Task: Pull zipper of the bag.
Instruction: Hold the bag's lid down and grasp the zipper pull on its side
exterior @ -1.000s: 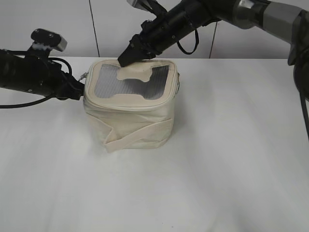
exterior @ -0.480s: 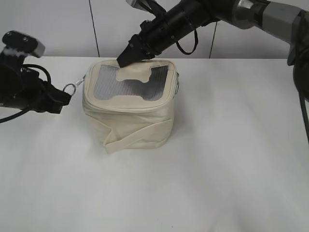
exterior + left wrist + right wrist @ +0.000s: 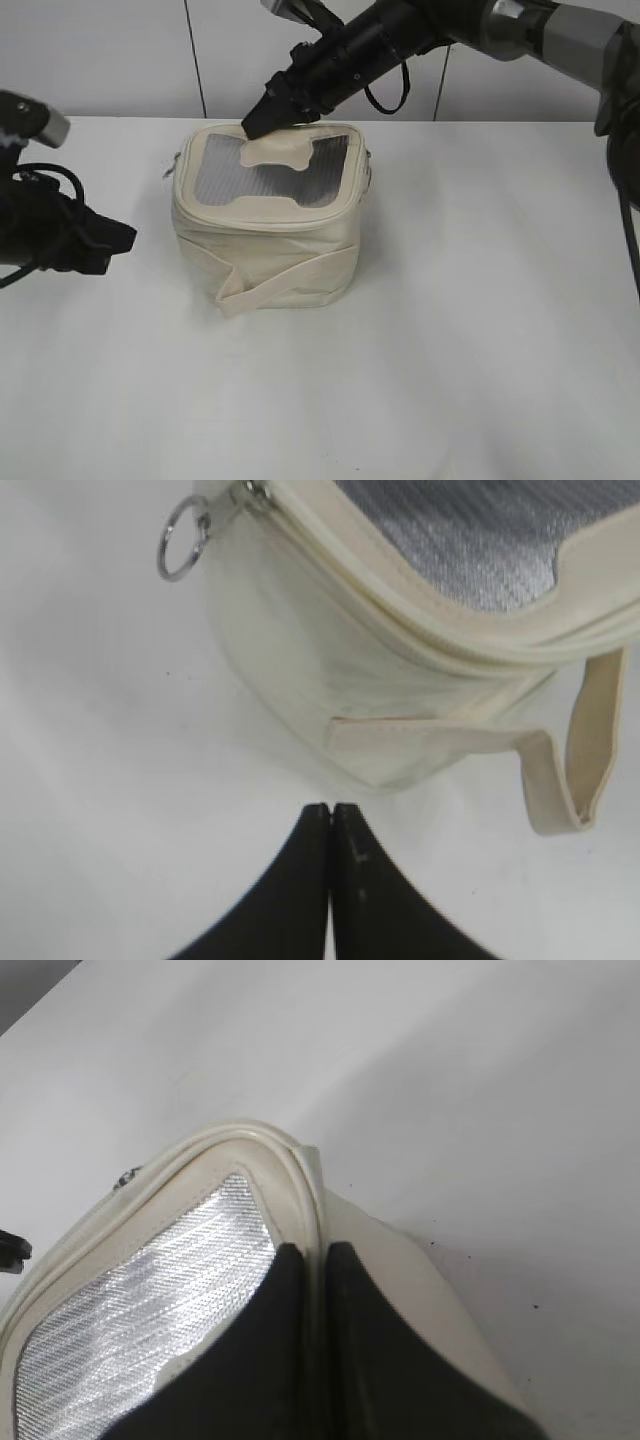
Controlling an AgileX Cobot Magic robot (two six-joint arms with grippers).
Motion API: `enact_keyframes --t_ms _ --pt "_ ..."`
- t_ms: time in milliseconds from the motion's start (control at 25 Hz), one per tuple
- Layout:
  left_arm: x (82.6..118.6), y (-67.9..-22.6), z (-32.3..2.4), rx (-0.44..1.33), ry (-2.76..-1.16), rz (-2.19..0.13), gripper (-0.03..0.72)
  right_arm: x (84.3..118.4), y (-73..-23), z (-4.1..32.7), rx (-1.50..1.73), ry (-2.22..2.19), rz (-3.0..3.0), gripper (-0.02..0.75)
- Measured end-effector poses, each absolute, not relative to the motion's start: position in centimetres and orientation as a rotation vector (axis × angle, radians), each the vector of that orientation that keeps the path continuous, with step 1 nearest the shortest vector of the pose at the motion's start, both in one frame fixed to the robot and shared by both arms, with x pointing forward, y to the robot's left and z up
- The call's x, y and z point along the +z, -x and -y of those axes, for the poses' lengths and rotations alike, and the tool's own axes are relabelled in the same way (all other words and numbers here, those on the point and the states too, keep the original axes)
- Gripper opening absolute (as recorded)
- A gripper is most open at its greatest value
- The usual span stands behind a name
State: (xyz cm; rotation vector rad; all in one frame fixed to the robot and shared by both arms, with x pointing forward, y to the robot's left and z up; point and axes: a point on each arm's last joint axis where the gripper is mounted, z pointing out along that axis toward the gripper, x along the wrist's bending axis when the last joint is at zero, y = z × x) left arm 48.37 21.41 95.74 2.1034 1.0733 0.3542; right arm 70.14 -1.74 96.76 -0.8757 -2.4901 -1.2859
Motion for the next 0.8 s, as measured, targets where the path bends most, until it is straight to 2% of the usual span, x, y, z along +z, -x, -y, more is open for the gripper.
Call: enact_keyframes --t_ms 80,160,240,320,400,480,800 --pt "95.6 -48.3 -21.3 0.382 -2.122 -1.079 0.003 96.8 -70.1 1.7 -1.286 0.877 2.488 0.044" --pt "95.6 -48.5 -21.4 0.424 -2.144 -1.06 0.043 96.8 -70.1 1.7 -1.289 0.877 2.485 0.044" --pt "96.0 -48.9 -21.4 0.482 -2.163 -1.024 0.148 96.8 -70.1 1.7 -1.289 0.877 2.485 0.043" --pt "96.6 -49.9 -21.3 0.52 -2.161 -0.993 0.306 96.8 -70.1 1.7 -1.289 0.877 2.485 0.043" --pt "96.7 -51.2 -20.9 0.524 -2.154 -0.99 0.395 96.8 -70.1 1.7 -1.289 0.877 2.485 0.043" --pt "96.7 -52.8 -20.5 0.527 -2.149 -0.977 0.418 96.8 -70.1 1.7 -1.289 0.877 2.485 0.043" --pt "95.8 -56.8 -19.4 0.517 -2.151 -0.966 0.418 96.8 -70.1 1.7 -1.289 0.877 2.485 0.043"
